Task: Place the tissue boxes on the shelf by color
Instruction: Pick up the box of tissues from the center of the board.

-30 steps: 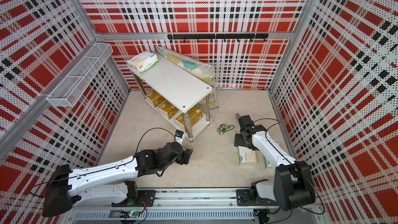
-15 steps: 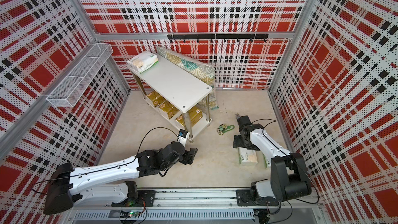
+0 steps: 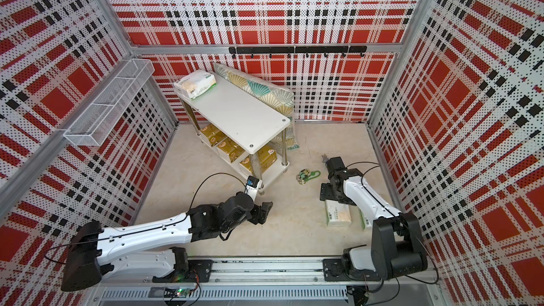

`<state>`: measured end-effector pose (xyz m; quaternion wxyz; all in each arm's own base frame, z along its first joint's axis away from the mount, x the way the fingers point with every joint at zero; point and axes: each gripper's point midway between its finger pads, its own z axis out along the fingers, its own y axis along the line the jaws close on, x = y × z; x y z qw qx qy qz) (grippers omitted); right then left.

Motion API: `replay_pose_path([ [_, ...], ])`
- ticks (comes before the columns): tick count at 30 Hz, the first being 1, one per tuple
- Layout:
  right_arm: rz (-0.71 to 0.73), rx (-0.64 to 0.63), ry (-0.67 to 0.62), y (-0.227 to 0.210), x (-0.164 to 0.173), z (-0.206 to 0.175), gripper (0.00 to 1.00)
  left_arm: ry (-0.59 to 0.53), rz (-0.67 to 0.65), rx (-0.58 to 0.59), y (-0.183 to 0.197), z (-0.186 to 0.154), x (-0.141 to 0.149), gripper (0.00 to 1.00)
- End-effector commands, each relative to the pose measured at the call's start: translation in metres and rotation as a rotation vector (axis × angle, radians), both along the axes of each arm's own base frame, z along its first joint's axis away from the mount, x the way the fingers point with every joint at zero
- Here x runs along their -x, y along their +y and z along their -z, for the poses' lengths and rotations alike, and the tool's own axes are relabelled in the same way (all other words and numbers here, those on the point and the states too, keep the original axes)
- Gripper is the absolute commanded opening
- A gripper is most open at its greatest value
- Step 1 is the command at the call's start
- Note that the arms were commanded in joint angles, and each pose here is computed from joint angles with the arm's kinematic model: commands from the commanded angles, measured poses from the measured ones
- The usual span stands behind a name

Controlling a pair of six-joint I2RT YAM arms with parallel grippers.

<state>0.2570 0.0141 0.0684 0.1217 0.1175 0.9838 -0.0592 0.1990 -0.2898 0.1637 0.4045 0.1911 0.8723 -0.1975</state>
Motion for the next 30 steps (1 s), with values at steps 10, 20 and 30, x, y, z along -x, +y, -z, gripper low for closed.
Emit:
replay_pose_path([
  [10,0.004,-0.023,0.036,-0.001,0.002,0.015,1.00,-0.042,0.037,0.029,-0.011,-0.017,-0.001,0.85],
  [20,0.041,0.015,-0.010,-0.011,-0.004,-0.003,1.00,-0.038,0.092,0.037,-0.020,-0.016,0.007,0.85],
  [30,0.055,-0.064,0.070,-0.009,0.002,0.022,1.00,-0.067,0.105,0.041,-0.019,-0.023,0.006,0.85],
])
